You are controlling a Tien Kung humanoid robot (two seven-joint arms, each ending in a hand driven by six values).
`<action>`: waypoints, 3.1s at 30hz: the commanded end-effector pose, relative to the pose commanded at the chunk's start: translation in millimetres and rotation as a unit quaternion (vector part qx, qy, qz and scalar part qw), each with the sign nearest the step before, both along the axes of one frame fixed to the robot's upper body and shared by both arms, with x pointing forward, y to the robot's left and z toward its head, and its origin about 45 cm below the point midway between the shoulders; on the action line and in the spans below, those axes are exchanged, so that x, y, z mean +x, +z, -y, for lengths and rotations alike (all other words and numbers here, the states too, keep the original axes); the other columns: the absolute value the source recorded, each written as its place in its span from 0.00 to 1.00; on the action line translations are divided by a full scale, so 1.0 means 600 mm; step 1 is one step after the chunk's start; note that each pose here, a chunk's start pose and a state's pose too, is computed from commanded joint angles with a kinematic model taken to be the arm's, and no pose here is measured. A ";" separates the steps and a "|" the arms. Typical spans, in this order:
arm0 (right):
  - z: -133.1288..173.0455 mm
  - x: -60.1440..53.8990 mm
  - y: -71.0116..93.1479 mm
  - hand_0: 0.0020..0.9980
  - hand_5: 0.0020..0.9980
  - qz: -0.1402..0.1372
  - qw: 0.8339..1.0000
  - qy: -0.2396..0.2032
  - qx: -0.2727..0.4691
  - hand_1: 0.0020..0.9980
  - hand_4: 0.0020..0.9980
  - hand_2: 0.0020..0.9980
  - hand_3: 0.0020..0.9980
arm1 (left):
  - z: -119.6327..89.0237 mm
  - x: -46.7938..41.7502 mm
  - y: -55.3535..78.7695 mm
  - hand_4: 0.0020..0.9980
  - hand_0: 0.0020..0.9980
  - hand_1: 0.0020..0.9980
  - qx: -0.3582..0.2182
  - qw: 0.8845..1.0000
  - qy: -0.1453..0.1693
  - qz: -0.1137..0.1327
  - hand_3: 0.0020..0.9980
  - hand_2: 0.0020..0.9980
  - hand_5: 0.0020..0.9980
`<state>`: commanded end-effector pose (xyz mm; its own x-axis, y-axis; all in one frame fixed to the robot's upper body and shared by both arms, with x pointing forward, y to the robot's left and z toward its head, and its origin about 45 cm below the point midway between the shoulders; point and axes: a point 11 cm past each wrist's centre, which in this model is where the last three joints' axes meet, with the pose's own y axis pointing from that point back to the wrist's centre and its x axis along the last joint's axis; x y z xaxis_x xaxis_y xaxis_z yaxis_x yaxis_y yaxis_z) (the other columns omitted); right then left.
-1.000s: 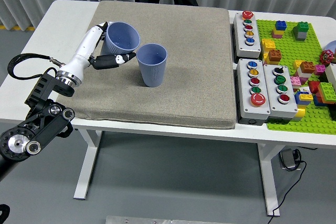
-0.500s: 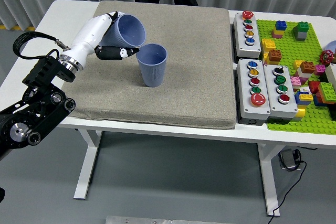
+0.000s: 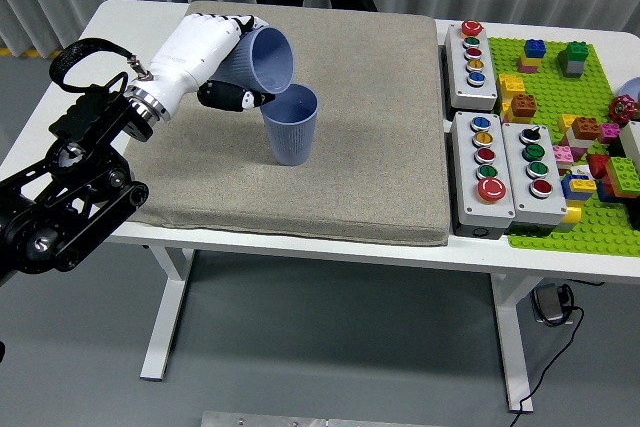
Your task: Pick cup pour cup place
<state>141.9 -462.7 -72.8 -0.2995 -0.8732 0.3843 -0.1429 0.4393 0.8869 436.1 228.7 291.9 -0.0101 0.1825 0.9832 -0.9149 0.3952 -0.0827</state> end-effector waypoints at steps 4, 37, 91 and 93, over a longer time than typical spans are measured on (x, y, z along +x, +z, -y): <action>0.000 0.000 0.000 0.70 0.26 0.001 1.000 0.000 0.000 0.64 0.00 0.60 0.60 | 0.001 0.004 0.001 0.83 0.54 0.55 0.022 1.000 -0.005 0.005 0.57 0.55 0.13; 0.000 -0.004 -0.001 0.70 0.26 -0.003 1.000 -0.001 0.001 0.64 0.00 0.60 0.60 | 0.014 0.014 0.005 0.83 0.53 0.54 0.153 0.987 -0.022 0.042 0.56 0.53 0.15; -0.003 -0.004 -0.003 0.70 0.26 -0.005 1.000 0.000 0.002 0.64 0.00 0.60 0.60 | -0.054 0.015 0.000 0.81 0.53 0.53 -0.096 0.994 0.055 -0.016 0.56 0.53 0.17; -0.004 -0.006 -0.003 0.70 0.26 -0.006 1.000 0.000 0.003 0.64 0.00 0.60 0.60 | -0.064 0.013 -0.005 0.81 0.53 0.53 -0.139 0.988 0.065 -0.030 0.56 0.53 0.17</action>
